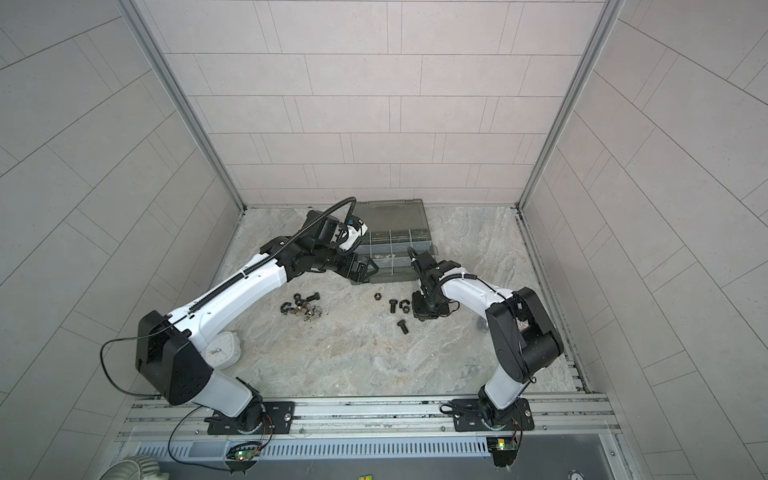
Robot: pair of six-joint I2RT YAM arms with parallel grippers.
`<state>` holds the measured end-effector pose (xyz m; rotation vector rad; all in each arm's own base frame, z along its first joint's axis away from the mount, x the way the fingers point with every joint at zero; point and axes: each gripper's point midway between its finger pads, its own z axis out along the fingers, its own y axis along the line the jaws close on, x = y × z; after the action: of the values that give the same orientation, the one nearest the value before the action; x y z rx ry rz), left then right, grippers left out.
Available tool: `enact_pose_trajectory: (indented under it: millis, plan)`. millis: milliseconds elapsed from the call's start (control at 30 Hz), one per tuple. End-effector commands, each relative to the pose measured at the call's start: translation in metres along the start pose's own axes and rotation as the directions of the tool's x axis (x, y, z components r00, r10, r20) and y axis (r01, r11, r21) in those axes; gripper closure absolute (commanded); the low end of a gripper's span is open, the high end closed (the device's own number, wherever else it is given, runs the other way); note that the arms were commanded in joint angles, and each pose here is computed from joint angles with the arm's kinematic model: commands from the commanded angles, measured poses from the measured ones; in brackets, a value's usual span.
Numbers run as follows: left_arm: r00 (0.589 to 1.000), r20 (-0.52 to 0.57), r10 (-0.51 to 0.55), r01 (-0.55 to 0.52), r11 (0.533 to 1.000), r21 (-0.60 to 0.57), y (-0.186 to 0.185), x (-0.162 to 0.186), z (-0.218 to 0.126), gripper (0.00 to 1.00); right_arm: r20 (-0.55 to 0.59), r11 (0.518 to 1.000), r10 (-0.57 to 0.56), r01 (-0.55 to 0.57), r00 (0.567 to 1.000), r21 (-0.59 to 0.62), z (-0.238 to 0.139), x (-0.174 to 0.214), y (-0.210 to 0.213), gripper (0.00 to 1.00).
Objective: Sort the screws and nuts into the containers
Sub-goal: 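Lower the right gripper and grasp a black hex bolt by its shank, then carry the black bolt to the box and release it in a compartment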
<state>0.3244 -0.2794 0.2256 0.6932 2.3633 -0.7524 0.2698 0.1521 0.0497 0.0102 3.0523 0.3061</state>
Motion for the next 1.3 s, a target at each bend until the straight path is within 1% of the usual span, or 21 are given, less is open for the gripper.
enact_pose_trajectory:
  millis: [0,233,400,600,733,967,1267]
  plan:
    - [1.0,0.024,0.013,-0.012,1.0,-0.015,0.0,-0.012,-0.001,0.0,0.034,1.0,-0.007,0.008,0.999,-0.019,-0.021,-0.008,0.004,1.0]
    - [1.0,-0.025,0.016,-0.017,0.999,-0.043,0.007,-0.013,0.009,0.0,0.068,0.999,0.006,-0.002,0.998,-0.052,-0.035,-0.022,0.01,1.0]
    - [0.999,-0.038,0.018,-0.02,0.999,-0.047,0.01,-0.014,0.014,0.0,0.094,0.997,0.016,-0.009,0.995,-0.072,-0.046,-0.033,0.013,1.0]
    - [0.998,-0.051,0.02,-0.023,0.998,-0.05,0.013,-0.017,0.02,0.0,0.149,0.994,0.05,-0.035,0.988,-0.104,-0.068,-0.063,0.012,1.0]
    - [0.998,-0.061,0.018,-0.021,0.999,-0.051,0.015,-0.017,0.025,0.0,0.173,0.991,0.079,-0.059,0.982,-0.122,-0.075,-0.088,0.008,1.0]
    - [0.998,-0.066,0.007,-0.011,0.998,-0.059,0.022,-0.016,0.026,0.0,0.185,0.986,0.111,-0.085,0.976,-0.141,-0.068,-0.128,0.003,1.0]
    - [0.998,-0.059,-0.021,0.016,0.997,-0.081,0.037,-0.016,0.023,0.0,0.153,0.983,0.131,-0.109,0.98,-0.146,-0.046,-0.153,-0.003,1.0]
